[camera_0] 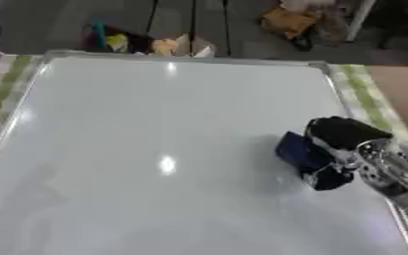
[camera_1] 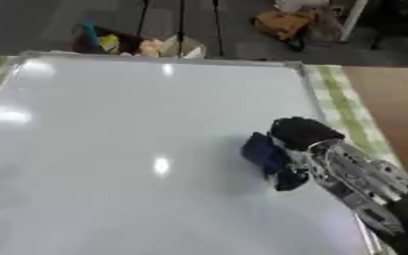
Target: Wipe the whiteboard clean with a brush.
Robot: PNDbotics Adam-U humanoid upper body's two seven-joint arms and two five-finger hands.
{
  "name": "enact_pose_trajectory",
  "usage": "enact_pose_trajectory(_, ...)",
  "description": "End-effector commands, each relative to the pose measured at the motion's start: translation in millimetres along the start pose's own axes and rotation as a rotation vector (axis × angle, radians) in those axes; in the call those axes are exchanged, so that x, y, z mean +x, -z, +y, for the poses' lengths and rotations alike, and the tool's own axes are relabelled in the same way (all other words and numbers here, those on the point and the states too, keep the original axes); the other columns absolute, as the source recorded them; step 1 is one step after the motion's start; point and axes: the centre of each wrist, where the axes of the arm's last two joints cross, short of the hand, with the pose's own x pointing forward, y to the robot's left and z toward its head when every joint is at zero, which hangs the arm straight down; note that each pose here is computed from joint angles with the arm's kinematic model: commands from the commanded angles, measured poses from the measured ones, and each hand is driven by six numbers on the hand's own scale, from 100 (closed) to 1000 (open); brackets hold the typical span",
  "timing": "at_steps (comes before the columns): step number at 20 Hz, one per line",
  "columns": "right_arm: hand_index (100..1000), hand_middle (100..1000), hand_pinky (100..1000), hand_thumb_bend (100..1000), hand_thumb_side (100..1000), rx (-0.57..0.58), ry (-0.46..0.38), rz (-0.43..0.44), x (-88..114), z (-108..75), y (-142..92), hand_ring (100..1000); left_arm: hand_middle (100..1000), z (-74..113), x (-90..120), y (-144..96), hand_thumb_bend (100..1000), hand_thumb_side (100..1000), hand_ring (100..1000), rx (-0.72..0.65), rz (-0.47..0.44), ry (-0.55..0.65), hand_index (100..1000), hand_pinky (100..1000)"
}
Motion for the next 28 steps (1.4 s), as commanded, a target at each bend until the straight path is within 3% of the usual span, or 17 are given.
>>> enact_pose_trajectory(1,526,320,277,100,198,0.158,0.106,0.111,-1,-3.6,-2,468,839,1.9,6,6,100,947,944,-0.018,-0.034,0.008,591,422)
enact_pose_trajectory(5,532,308,272,100,198,0.159,0.113,0.139,-5,-3.3,2,465,839,2.1,6,6,100,947,945,-0.019,-0.035,0.009,591,422)
enact_pose_trajectory(15,537,302,258,100,198,0.138,0.127,0.325,-30,-0.8,17,460,839,2.7,6,8,100,943,945,-0.026,-0.043,0.015,590,422)
enact_pose_trajectory(22,535,299,249,100,198,0.116,0.14,0.368,-36,-4.6,16,455,840,2.9,6,8,100,943,946,-0.03,-0.045,0.017,590,422)
enact_pose_trajectory(28,534,298,248,100,198,0.124,0.146,0.348,-33,-3.7,15,455,840,2.8,6,8,100,942,946,-0.032,-0.044,0.017,590,422)
